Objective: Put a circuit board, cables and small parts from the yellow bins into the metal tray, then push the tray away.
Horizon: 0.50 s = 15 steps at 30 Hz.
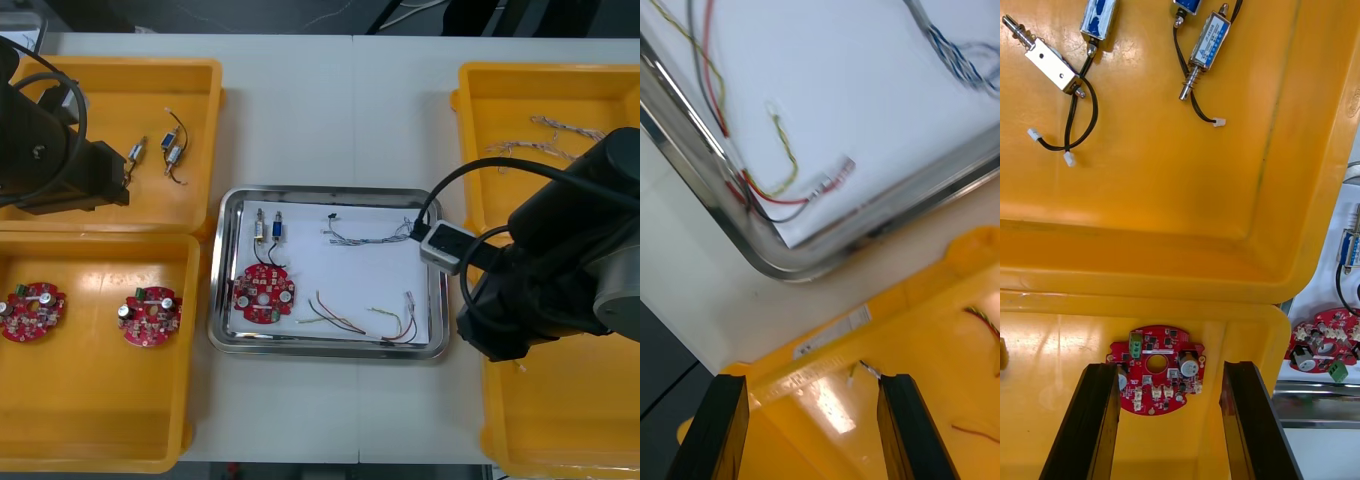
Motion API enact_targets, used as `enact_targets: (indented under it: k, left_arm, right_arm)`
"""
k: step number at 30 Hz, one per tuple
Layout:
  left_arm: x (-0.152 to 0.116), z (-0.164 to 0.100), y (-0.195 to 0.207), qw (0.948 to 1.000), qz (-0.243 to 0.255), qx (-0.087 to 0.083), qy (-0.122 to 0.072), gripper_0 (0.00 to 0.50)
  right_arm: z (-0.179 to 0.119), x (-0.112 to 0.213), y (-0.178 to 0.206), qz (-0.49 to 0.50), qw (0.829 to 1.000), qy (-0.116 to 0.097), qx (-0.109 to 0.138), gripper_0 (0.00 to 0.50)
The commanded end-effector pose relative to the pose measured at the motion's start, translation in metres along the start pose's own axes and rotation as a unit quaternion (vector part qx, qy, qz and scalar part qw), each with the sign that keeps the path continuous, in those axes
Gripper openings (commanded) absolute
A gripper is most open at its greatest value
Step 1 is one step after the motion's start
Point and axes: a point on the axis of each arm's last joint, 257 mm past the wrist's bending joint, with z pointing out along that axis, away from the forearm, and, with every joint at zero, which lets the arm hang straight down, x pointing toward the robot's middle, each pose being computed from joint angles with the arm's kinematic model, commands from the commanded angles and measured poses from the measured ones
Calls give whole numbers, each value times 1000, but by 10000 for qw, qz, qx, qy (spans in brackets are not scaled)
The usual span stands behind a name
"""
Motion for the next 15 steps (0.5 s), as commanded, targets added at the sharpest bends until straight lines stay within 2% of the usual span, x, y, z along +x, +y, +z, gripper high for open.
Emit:
enact_targets:
  k: [1, 5, 14, 15]
  left_arm:
    - [0, -8, 8, 9998, -109, -169, -75, 396]
    - [0, -8, 8, 9998, -109, -169, -75, 396]
    - [0, -8, 8, 9998, -109, -169, -75, 396]
    - [0, -8, 8, 9998, -109, -169, -75, 444]
  right_arm:
    - [0, -36, 21, -683, 9974, -227, -79, 500]
    - [10, -61, 35, -1057, 9938, -344, -57, 500]
    - [35, -105, 54, -1735, 9829, -572, 215, 500]
    - [39, -110, 57, -1803, 9815, -604, 231, 500]
